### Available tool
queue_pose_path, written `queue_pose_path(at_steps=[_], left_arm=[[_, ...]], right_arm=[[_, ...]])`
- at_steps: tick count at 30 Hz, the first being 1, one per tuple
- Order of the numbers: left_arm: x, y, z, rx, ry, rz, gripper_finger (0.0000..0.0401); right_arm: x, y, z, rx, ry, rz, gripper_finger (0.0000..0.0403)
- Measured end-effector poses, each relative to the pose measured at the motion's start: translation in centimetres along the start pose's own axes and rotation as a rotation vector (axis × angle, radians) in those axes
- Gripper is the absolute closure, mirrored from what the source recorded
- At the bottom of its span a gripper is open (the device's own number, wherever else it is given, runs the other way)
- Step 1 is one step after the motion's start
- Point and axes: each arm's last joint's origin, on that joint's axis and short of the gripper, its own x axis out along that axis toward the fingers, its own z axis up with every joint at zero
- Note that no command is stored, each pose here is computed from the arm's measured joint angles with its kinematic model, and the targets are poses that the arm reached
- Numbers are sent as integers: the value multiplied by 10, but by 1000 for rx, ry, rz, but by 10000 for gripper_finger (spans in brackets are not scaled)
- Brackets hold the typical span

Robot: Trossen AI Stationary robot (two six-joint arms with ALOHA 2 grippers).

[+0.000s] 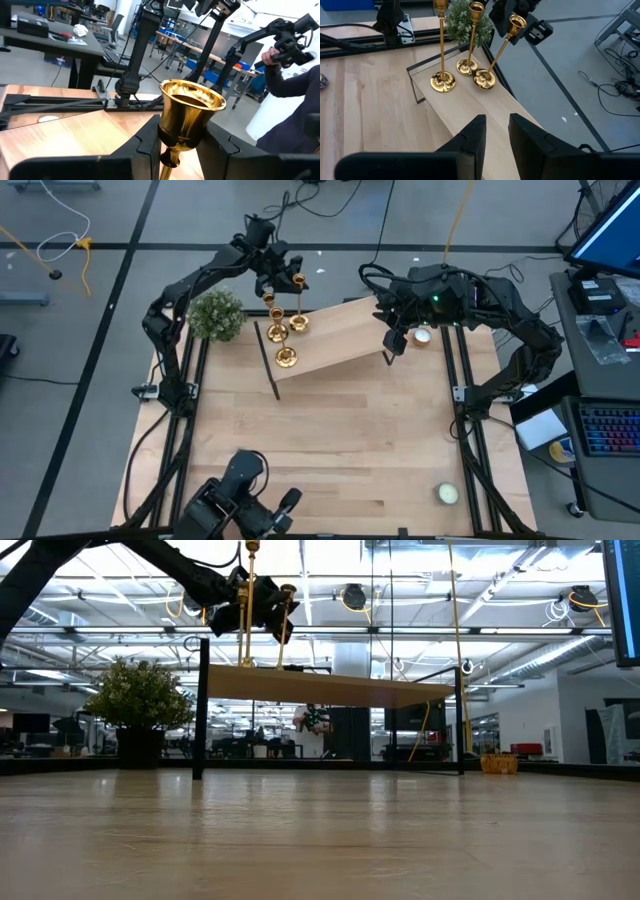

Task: Pick & Place candle stick holders
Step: Put the gold candle holder on the shelf

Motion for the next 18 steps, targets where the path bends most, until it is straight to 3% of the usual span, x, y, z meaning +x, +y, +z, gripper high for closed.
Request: queue_pose_path(at_steps=[5, 13, 18], left_arm=[[6, -1, 0, -8, 5, -15, 282], [6, -1, 0, -41, 5, -13, 294], [5, 0, 0, -65, 13, 21, 270]], right_arm=[[0, 0, 0, 0, 0, 0, 325], [0, 0, 0, 0, 0, 0, 326], [0, 0, 0, 0, 0, 0, 325]])
